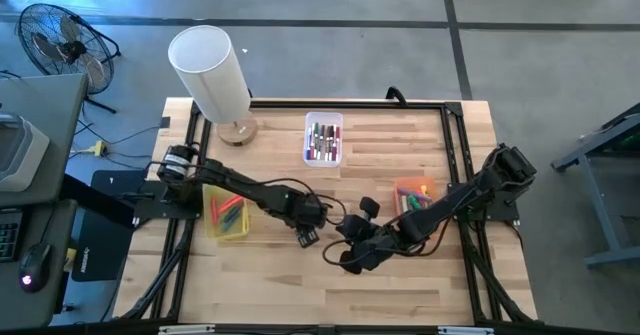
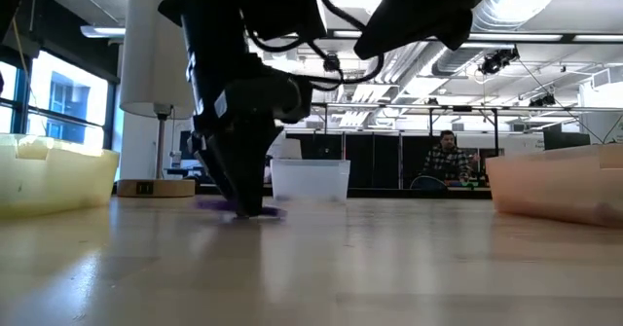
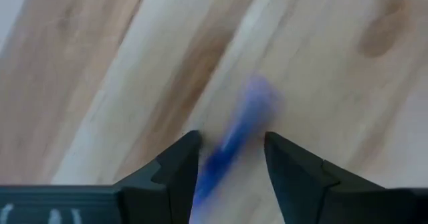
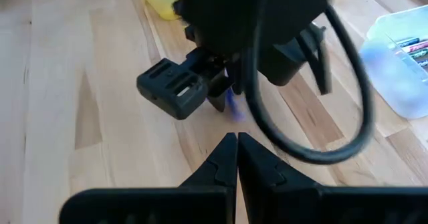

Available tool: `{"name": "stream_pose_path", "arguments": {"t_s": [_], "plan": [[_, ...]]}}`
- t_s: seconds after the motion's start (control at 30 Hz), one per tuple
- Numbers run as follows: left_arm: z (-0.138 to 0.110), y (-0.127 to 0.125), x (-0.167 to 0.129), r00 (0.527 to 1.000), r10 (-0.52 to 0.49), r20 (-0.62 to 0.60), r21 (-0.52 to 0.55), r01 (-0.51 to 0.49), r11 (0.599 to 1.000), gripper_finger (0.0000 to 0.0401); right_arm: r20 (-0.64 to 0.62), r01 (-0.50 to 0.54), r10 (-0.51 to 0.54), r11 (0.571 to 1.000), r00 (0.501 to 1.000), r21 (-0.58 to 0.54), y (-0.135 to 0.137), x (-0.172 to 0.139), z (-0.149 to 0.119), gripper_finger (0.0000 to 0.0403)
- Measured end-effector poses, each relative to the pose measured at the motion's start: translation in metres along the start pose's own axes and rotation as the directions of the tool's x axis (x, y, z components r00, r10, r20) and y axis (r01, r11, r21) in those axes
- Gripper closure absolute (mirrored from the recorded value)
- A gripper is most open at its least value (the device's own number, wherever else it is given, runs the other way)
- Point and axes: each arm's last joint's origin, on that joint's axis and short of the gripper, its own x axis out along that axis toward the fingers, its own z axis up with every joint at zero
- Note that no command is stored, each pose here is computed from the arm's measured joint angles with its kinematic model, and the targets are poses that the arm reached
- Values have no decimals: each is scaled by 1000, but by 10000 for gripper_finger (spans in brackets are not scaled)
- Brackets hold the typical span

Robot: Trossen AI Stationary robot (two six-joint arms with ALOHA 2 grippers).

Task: Pick & Place Markers
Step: Put the purple pen into the yellow bin

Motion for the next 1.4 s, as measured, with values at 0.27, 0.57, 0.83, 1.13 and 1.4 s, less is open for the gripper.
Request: {"name": "stream_pose_path", "arguments": {"t_s": [0.27,0.57,0.83,1.13,1.4], "plan": [[-1,1,1,1000,18,0,-44,-18,999,234,6,7,-7,1000,1000,7,0,0,0,401],[-5,3,9,998,26,-58,34,-24,999,292,12,3,-4,1000,1000,15,0,0,1,401],[-5,3,9,998,54,-41,72,-51,996,375,38,19,-20,999,999,38,4,-3,-1,401],[-17,1,-24,996,-11,-86,219,29,975,373,27,43,-44,998,999,34,4,-2,-26,401],[-31,22,-113,999,13,48,170,-21,985,373,-13,36,-36,998,999,49,-2,3,-38,402]]}}
